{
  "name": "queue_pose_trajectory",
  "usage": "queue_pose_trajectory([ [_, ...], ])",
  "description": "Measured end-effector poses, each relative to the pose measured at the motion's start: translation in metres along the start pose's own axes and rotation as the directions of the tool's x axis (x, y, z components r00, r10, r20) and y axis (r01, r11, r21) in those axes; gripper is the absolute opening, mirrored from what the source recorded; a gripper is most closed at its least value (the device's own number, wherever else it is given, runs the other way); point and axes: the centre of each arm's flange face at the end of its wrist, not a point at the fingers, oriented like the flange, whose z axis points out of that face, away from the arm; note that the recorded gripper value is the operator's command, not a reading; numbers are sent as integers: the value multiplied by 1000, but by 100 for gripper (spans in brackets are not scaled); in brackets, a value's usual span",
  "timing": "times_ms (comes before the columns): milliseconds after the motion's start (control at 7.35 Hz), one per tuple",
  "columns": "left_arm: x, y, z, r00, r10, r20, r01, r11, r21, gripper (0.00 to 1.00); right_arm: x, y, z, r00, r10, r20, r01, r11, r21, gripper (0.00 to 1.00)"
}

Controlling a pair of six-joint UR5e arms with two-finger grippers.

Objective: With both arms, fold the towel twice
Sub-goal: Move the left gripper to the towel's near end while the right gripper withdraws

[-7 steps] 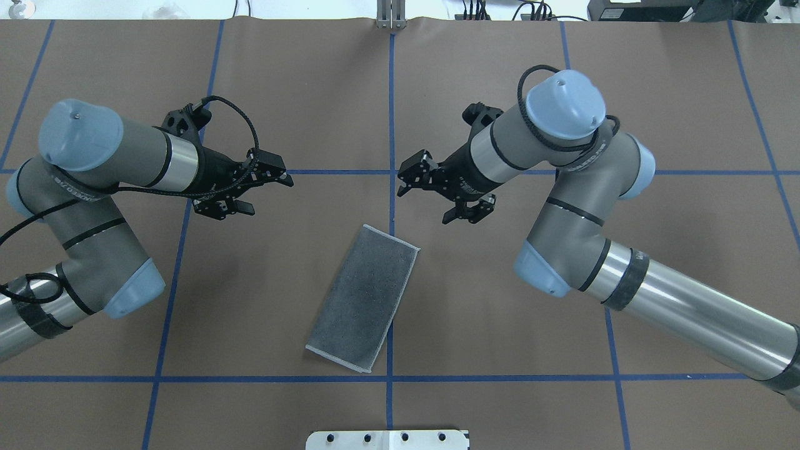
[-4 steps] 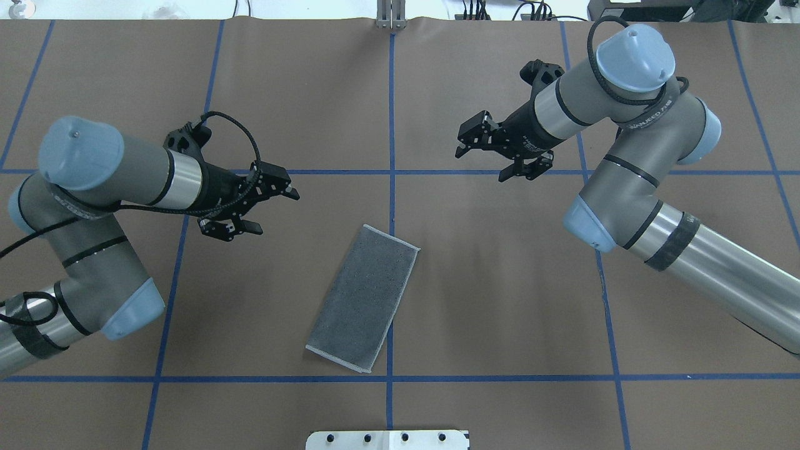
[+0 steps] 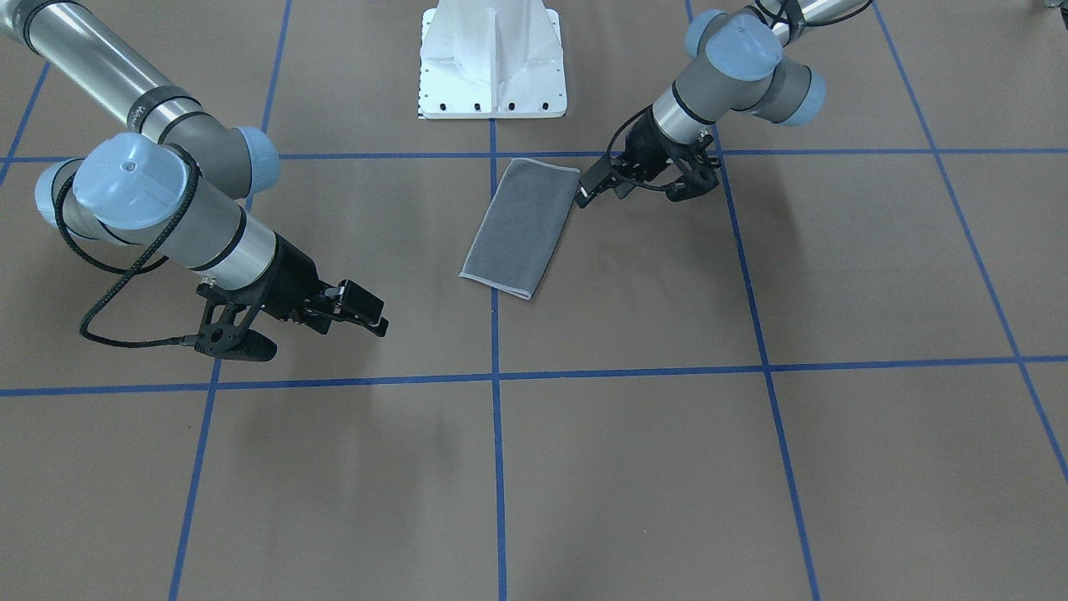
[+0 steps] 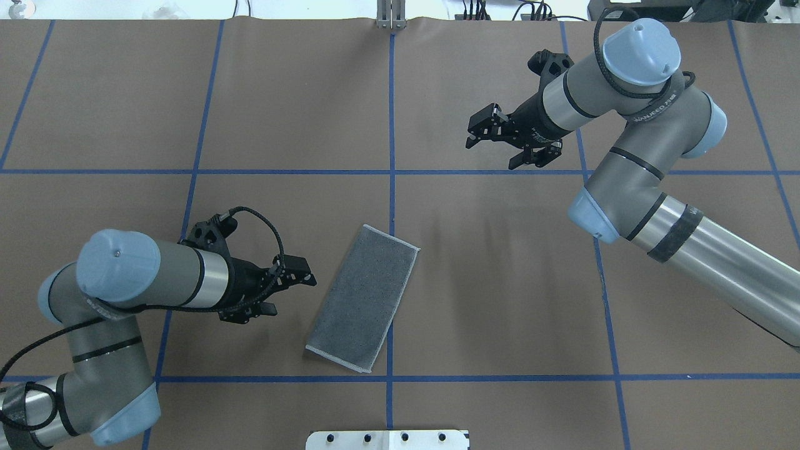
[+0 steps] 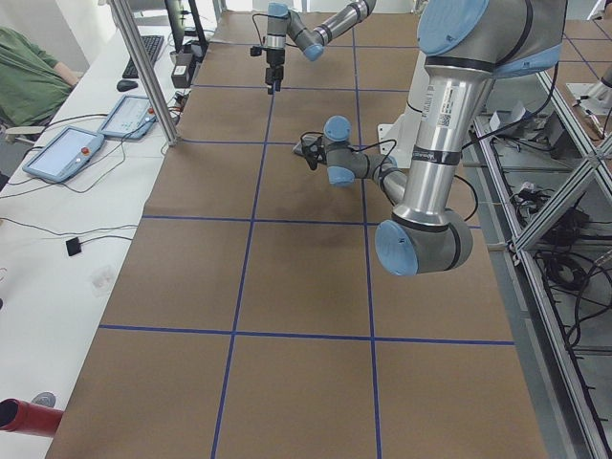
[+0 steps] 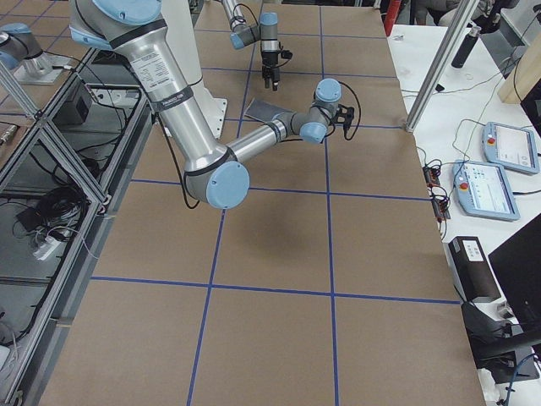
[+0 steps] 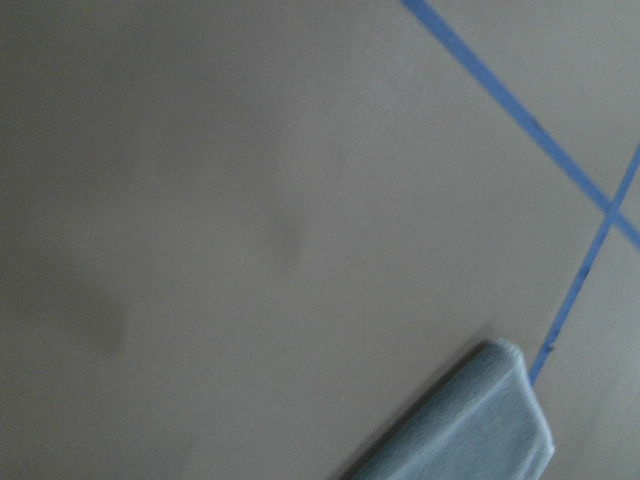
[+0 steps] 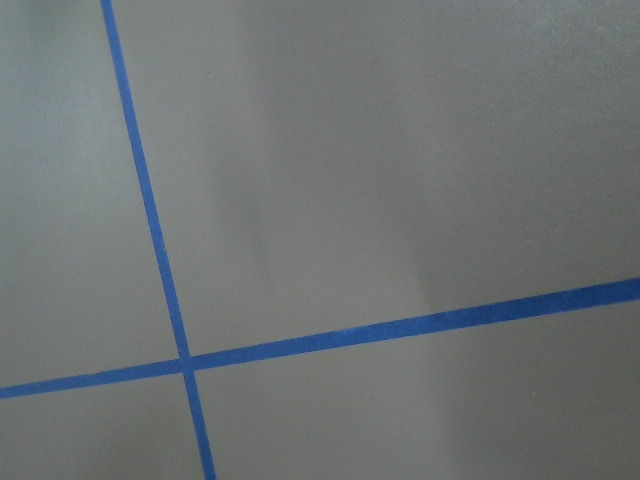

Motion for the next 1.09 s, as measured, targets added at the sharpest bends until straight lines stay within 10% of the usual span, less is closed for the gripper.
queue_pose_trajectory([
  [272,-10,33,17,1000,24,9,-24,1000,-9,74,0,0,0,1000,2,-1,-2,1000,0,100],
  [1089,-18,58,34,999,45,22,-45,999,-17,71,-3,0,0,1000,12,0,-12,1000,-1,100],
])
